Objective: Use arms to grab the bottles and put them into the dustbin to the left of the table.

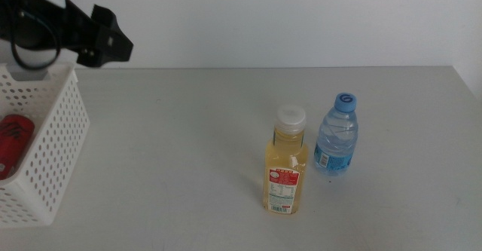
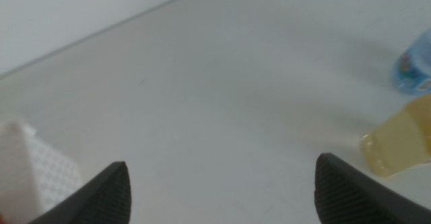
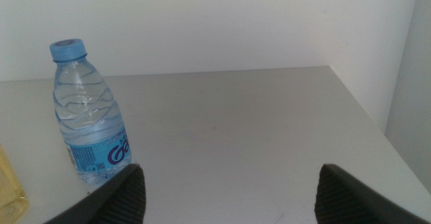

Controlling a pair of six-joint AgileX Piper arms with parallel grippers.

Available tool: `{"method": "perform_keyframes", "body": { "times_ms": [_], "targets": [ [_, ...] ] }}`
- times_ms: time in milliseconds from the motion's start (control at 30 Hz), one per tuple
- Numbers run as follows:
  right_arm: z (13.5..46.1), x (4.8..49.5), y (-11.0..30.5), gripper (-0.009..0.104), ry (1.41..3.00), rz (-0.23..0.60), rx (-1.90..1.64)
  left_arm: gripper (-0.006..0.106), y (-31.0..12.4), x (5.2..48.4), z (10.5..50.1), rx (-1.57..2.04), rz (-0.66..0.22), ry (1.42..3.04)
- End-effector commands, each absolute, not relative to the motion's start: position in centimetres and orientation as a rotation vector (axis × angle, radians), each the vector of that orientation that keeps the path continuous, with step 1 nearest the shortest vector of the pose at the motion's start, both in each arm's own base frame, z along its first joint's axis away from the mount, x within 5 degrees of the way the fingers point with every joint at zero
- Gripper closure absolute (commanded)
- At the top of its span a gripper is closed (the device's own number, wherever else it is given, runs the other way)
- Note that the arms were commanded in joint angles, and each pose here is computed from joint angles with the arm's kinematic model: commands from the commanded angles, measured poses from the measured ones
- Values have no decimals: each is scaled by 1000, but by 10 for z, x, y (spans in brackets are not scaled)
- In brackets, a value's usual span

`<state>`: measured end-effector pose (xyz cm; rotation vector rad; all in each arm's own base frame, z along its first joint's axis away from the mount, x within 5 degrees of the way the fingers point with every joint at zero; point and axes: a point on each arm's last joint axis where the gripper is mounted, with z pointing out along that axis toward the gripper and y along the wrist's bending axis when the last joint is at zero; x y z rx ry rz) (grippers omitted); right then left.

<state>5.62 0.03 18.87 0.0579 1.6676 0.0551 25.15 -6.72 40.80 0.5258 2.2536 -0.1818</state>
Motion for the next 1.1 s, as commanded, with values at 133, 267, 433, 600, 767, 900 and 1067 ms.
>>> {"method": "perform_keyframes", "body": {
  "times_ms": [133,267,433,600,767,900,1067],
  "targets": [
    [201,55,0,31,1554,40,52,7,-90,191,392,565,-278,1897],
    [201,55,0,31,1554,40,52,7,-97,158,358,613,-355,1806],
    [201,55,0,31,1554,40,52,7,-104,129,329,666,-464,1725],
    [201,55,0,31,1554,40,52,7,-108,114,309,698,-513,1593],
    [201,55,0,31,1554,40,52,7,-109,111,295,672,-563,1615],
    [201,55,0,31,1554,40,52,7,-110,111,295,674,-562,1616],
    [201,55,0,31,1554,40,52,7,-110,112,297,662,-568,1600]
  ]
}}
